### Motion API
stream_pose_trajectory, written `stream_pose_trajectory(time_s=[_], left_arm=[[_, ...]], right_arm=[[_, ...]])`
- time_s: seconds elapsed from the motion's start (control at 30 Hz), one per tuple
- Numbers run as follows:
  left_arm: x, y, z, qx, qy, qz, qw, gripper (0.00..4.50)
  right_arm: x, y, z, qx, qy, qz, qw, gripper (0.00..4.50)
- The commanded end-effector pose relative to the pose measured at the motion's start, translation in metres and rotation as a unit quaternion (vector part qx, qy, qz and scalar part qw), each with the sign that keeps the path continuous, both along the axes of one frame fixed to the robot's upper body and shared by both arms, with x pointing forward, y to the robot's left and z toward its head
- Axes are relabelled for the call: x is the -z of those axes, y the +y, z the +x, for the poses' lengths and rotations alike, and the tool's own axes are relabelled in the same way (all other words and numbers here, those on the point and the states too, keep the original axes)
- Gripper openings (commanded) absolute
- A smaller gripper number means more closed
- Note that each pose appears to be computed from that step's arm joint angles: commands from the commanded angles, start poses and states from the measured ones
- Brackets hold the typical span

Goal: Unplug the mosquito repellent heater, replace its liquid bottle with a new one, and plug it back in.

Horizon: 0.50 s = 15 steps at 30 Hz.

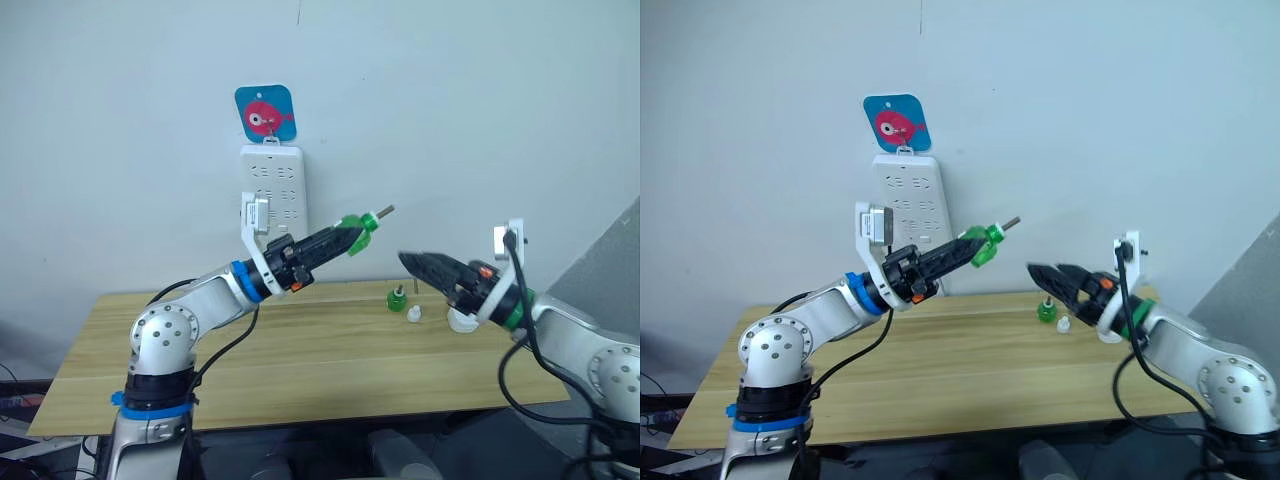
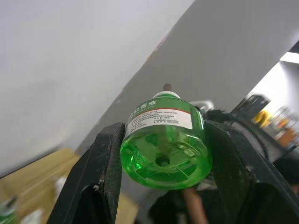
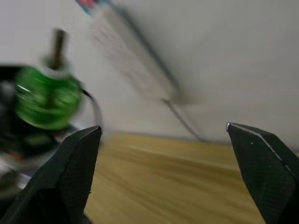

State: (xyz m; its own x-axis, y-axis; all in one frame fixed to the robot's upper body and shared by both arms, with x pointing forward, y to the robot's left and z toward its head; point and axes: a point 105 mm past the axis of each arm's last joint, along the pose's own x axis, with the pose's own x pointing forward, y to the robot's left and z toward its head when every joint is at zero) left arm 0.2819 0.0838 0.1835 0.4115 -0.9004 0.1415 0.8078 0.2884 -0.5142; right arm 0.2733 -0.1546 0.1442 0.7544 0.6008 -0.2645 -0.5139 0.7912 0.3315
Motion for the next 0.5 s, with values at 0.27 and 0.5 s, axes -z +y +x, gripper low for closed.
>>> stream_pose_trajectory(time_s=[0.27,0.5], left_arm=[[0.045,0.003,-0.030,0.066,-0.121,0.152,0.979,2.31],[0.057,0.004,-0.036,0.066,-0.138,0.166,0.974,2.31]], right_arm=[[0.050,-0.073,0.042,0.079,0.068,-0.276,0.955,4.50],[0.070,-0.097,0.064,0.103,0.135,-0.334,0.927,4.50]])
